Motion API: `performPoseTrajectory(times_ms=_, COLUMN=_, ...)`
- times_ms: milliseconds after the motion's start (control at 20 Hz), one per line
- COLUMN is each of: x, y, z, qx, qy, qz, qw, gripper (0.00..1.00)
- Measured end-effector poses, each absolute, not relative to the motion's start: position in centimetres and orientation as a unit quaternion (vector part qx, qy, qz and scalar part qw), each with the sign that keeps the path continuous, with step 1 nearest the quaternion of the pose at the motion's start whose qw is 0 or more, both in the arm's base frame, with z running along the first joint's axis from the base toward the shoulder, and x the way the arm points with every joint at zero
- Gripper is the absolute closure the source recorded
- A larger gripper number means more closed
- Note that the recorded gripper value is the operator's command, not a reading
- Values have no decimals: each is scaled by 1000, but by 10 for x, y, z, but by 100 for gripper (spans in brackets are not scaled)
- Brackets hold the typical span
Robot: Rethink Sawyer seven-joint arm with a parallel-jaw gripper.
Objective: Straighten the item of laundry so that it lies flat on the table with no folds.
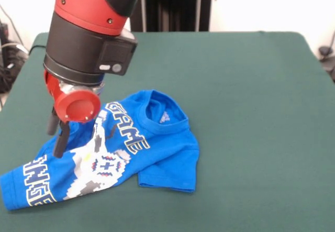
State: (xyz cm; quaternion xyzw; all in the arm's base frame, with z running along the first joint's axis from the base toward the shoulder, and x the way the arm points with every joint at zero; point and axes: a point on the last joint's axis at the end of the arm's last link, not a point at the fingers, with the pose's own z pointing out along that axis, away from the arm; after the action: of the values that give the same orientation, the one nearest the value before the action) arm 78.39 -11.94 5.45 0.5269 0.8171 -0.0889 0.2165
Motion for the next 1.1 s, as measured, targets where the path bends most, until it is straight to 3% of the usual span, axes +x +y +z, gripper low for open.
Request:
performPoseTrajectory(times_ms=600, x=844, y=-89, z=65, qx=521, qy=816, qz=-36, qw=249, gripper=0)
performPoseTrajectory(times_ms=1100, x=857, y=-71, z=45, qx=523, qy=817, qz=-10, qw=242, gripper=0)
